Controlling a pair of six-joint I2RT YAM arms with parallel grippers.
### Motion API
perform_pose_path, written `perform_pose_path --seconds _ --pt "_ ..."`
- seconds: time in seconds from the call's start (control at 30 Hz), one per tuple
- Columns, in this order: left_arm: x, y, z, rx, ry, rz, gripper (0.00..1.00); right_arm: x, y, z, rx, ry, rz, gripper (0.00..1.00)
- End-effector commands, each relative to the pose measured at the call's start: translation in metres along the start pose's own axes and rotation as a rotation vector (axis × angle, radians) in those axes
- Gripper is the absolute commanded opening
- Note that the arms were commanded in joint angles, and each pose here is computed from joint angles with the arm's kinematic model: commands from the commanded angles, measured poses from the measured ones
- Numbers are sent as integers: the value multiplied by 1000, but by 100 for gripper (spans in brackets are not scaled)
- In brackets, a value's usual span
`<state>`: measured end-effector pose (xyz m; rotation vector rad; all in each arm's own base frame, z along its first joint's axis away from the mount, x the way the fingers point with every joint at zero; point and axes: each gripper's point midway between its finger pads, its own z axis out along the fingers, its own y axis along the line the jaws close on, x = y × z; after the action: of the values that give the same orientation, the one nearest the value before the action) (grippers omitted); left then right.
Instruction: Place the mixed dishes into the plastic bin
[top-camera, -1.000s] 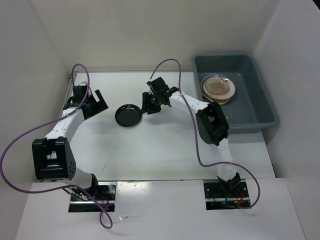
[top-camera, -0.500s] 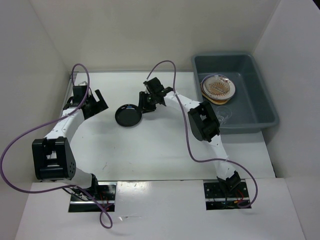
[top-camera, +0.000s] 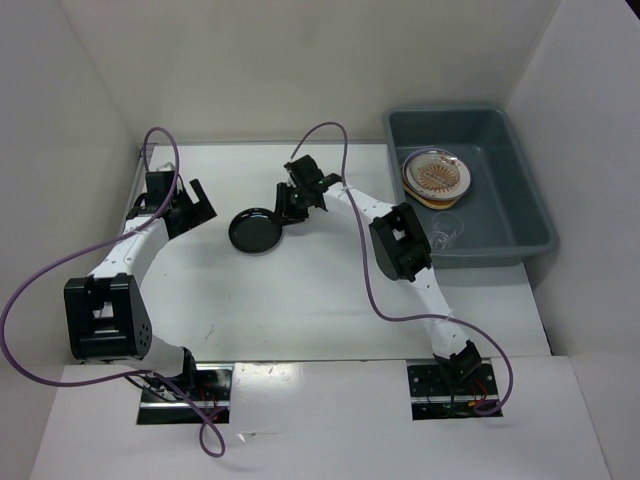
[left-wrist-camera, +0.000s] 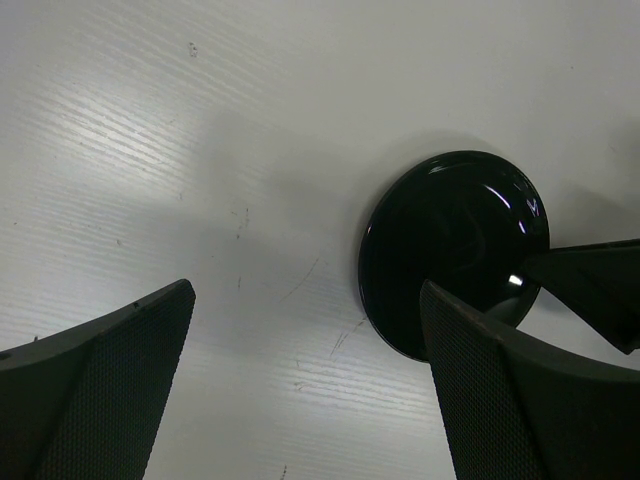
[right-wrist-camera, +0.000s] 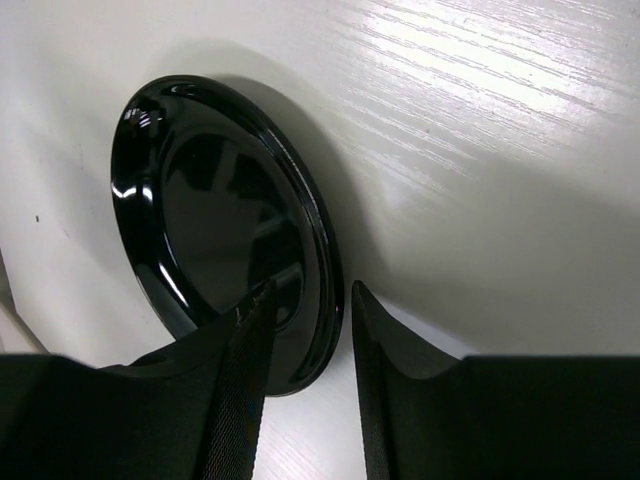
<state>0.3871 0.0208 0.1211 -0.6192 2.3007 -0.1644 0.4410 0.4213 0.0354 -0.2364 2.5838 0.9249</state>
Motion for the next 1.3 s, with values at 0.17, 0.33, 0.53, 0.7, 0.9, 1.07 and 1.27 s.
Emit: perform_pose_path --seconds 0.17,0.33,0.53,0.7,0.9,1.07,1.27 --pt "-10 -1 -4 8 -46 -2 100 1 10 11 -38 26 3 32" --pt "-10 -1 -4 8 -46 -2 100 5 16 11 -76 50 3 14" --pt "-10 -1 -4 8 -46 -2 100 -21 53 -19 -154 0 -44 7" --pt "-11 0 -4 0 -49 -2 100 -96 74 -95 -139 -199 -94 1" --pt "-13 -1 -7 4 -58 -2 100 -179 43 -213 55 -497 -66 1" --pt "-16 0 -9 -1 -70 7 100 -231 -53 -345 210 -722 95 1" --pt "-17 -3 -12 13 -75 7 100 -214 -211 -473 481 -927 392 1"
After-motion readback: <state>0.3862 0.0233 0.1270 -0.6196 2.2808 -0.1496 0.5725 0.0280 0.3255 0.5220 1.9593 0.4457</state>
